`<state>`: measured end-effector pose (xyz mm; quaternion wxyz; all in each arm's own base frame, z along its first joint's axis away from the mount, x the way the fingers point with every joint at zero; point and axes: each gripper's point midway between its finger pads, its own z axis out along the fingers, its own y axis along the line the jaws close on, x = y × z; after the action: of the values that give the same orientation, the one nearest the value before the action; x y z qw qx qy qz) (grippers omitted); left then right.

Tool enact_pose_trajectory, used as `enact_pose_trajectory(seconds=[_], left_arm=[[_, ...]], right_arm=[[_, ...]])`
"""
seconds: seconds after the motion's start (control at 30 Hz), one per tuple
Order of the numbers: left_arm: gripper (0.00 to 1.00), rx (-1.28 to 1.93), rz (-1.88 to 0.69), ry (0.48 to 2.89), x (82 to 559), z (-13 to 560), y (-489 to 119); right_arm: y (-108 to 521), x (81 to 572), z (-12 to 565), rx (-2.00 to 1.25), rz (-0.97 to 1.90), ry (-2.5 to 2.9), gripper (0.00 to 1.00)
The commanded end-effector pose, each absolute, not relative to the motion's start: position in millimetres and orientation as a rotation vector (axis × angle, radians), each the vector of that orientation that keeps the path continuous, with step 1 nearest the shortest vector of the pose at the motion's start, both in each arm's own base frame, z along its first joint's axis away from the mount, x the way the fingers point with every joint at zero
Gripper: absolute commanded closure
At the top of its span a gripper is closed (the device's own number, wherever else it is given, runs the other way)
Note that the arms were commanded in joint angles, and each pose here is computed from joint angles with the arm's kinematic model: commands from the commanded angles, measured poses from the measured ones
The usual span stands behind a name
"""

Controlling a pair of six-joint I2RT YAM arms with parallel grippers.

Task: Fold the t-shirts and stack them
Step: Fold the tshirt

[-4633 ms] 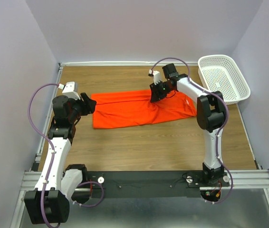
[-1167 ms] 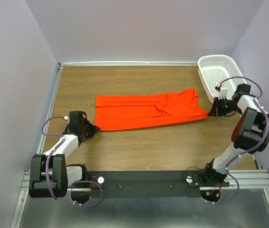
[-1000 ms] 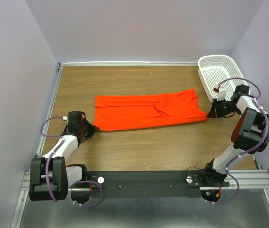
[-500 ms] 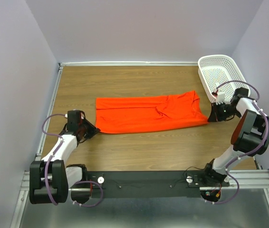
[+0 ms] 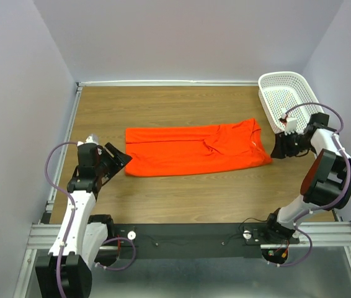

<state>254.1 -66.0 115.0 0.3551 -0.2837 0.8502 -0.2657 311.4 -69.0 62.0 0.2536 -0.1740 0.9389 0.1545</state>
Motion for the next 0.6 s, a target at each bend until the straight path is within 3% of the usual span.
enact_pose_trajectory(seconds=[0.0, 0.03, 0.17, 0.2, 0.37, 0.57], left_arm=[[0.09, -0.454, -0.821, 1.930, 283.7, 170.9, -80.0], [0.04, -0.433, -0.824, 1.902, 289.5, 173.5, -80.1], [0.04, -0.366, -0.743, 1.892, 342.1, 183.2, -68.0], [0.04, -0.380, -0.750, 1.971, 356.3, 158.0, -67.9], [0.11, -0.365, -0.751, 2.059, 408.1, 132.6, -63.9], [0.24, -0.419, -0.800, 2.142, 426.7, 98.7, -67.0]], right_arm=[[-33.9, 313.1, 87.7, -0.554, 0.649, 2.390, 0.44], [-24.3, 316.1, 91.6, -0.574, 0.703, 2.364, 0.44], [-7.6, 354.1, 113.0, -0.584, 0.820, 2.262, 0.44], [-7.7, 366.4, 116.6, -0.535, 0.828, 2.263, 0.44], [-3.1, 426.6, 106.2, -0.437, 0.702, 2.321, 0.45], [1.1, 482.4, 93.6, -0.294, 0.490, 2.380, 0.46]])
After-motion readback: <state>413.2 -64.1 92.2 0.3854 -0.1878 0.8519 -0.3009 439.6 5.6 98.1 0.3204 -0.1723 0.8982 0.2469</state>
